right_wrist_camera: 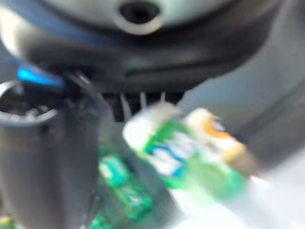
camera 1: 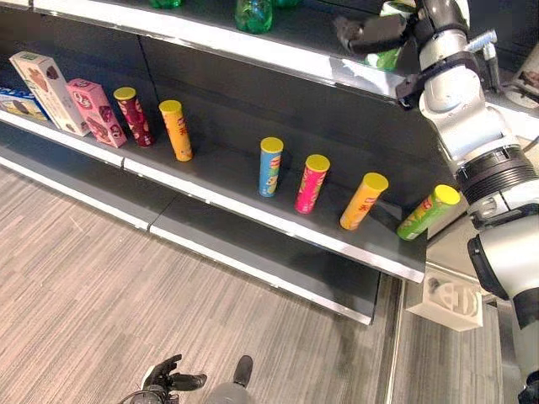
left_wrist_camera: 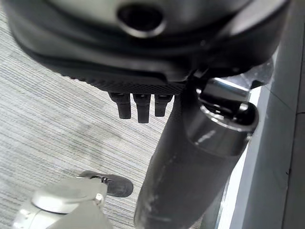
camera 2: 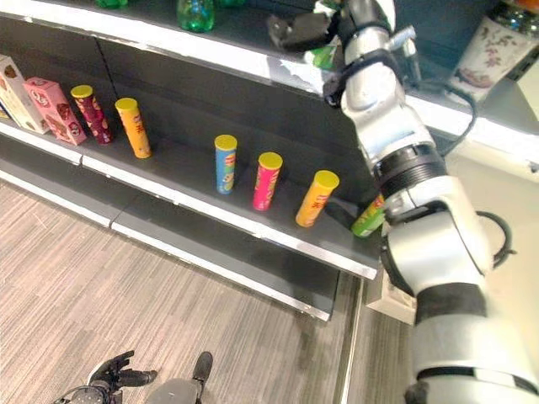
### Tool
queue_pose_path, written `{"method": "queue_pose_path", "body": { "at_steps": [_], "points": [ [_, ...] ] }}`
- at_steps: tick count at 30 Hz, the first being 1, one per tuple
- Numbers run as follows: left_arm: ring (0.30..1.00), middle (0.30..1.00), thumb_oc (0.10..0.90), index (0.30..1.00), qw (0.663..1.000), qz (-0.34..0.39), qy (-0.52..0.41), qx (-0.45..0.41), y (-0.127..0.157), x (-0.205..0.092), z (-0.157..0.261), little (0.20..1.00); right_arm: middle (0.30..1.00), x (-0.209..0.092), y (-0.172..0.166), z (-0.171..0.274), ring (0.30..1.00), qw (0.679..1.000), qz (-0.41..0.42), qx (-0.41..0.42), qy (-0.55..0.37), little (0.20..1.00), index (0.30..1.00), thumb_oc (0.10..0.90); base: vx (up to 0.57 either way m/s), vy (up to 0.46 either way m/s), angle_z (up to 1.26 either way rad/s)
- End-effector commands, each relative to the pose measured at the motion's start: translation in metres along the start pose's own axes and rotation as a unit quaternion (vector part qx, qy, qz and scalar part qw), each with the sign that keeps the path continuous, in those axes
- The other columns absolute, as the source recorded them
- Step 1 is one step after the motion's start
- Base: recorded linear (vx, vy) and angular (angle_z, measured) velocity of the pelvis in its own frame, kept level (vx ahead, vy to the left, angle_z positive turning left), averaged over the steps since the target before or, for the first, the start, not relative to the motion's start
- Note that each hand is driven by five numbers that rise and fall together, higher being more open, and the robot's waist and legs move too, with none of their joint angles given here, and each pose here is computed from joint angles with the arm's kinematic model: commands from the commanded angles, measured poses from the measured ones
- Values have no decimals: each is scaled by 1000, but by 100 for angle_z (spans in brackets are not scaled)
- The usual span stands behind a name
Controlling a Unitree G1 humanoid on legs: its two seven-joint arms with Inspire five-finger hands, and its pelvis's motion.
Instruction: Put the goods on the table back onto the shelves and tidy them up.
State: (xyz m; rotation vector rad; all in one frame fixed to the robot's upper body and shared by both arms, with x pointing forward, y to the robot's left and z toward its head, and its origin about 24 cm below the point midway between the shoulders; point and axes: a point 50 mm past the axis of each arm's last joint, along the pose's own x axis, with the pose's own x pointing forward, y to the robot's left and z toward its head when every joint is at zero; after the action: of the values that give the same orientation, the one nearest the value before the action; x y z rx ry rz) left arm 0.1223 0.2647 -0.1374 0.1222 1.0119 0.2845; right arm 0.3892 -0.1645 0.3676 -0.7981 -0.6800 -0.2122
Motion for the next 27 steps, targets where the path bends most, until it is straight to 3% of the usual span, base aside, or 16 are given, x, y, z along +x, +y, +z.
{"method": "queue_pose_path", "body": {
  "at_steps": [1, 6, 8, 12, 13, 18, 23, 24, 27],
  "points": [
    [900, 900, 800, 900, 999, 33, -34, 10, 20, 3, 21, 900, 900, 10, -65, 58, 900, 984, -126, -4, -129, 900, 900, 800, 9, -5, -19],
    [900, 900, 800, 900, 999, 36, -33, 1, 21, 3, 20, 900, 900, 1, -82, 77, 900, 972, -148, 17, -183, 900, 900, 800, 5, 5, -15],
    [900, 900, 800, 900, 999, 40, -26, -8, 22, 3, 17, 900, 900, -16, -99, 91, 900, 955, -163, 54, -243, 900, 900, 800, 11, 17, -10],
    [900, 900, 800, 900, 999, 40, -26, -8, 22, 3, 17, 900, 900, -16, -99, 90, 900, 955, -163, 54, -243, 900, 900, 800, 0, 16, -30],
    [900, 900, 800, 900, 999, 39, -11, -15, 23, 2, 9, 900, 900, -62, -124, 86, 900, 928, -157, 113, -317, 900, 900, 800, 23, 61, 5],
    [900, 900, 800, 900, 999, 39, -16, -20, 25, 1, 8, 900, 900, -97, -137, 57, 900, 921, -143, 181, -315, 900, 900, 800, 0, 52, -60],
    [900, 900, 800, 900, 999, 39, -19, -18, 26, 1, 10, 900, 900, -104, -140, 49, 900, 922, -146, 188, -305, 900, 900, 800, -16, 35, -63],
    [900, 900, 800, 900, 999, 34, -29, -15, 23, 2, 13, 900, 900, -120, -149, 23, 900, 932, -172, 182, -263, 900, 900, 800, -37, 87, -39],
    [900, 900, 800, 900, 999, 33, -31, -9, 23, 2, 14, 900, 900, -125, -150, 18, 900, 935, -177, 177, -252, 900, 900, 800, -25, 48, -67]
  ]
}}
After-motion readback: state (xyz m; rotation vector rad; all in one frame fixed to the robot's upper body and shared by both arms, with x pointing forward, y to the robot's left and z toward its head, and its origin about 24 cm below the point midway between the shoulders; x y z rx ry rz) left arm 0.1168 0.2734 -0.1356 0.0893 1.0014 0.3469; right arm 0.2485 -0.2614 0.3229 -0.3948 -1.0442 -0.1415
